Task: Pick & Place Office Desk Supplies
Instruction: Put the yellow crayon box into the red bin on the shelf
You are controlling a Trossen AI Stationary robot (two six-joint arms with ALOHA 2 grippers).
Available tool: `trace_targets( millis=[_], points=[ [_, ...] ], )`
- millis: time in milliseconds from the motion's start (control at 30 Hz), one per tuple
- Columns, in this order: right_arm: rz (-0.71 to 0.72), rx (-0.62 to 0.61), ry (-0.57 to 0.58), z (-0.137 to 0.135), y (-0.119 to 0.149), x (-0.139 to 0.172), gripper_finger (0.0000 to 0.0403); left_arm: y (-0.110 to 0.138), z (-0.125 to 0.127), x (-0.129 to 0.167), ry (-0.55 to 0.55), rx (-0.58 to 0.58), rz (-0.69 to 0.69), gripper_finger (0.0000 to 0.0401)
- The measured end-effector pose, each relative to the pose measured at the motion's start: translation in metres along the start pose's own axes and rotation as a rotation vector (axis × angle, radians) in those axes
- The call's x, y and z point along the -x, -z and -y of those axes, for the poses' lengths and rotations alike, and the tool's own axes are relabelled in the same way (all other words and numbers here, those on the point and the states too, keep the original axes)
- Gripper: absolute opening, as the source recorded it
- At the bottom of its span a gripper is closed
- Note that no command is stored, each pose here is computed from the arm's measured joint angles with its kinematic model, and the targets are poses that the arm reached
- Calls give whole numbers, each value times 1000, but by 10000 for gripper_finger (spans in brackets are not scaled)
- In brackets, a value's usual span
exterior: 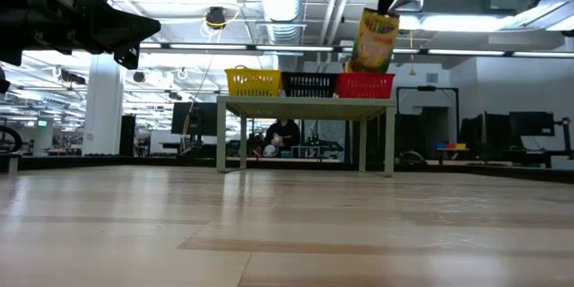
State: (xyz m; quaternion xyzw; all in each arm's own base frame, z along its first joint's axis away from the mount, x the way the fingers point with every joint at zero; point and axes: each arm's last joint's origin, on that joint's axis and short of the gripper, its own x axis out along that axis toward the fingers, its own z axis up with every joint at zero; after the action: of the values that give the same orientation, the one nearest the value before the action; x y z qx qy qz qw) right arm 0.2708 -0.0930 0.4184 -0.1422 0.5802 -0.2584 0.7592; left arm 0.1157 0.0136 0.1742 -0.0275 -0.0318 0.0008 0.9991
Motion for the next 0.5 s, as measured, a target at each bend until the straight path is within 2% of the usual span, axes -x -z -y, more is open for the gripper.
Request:
trace_targets(
  millis=[500],
  points=[
    [9, 19, 11, 8, -1, -4, 0, 0, 0, 0, 0, 0, 0, 0]
  ],
)
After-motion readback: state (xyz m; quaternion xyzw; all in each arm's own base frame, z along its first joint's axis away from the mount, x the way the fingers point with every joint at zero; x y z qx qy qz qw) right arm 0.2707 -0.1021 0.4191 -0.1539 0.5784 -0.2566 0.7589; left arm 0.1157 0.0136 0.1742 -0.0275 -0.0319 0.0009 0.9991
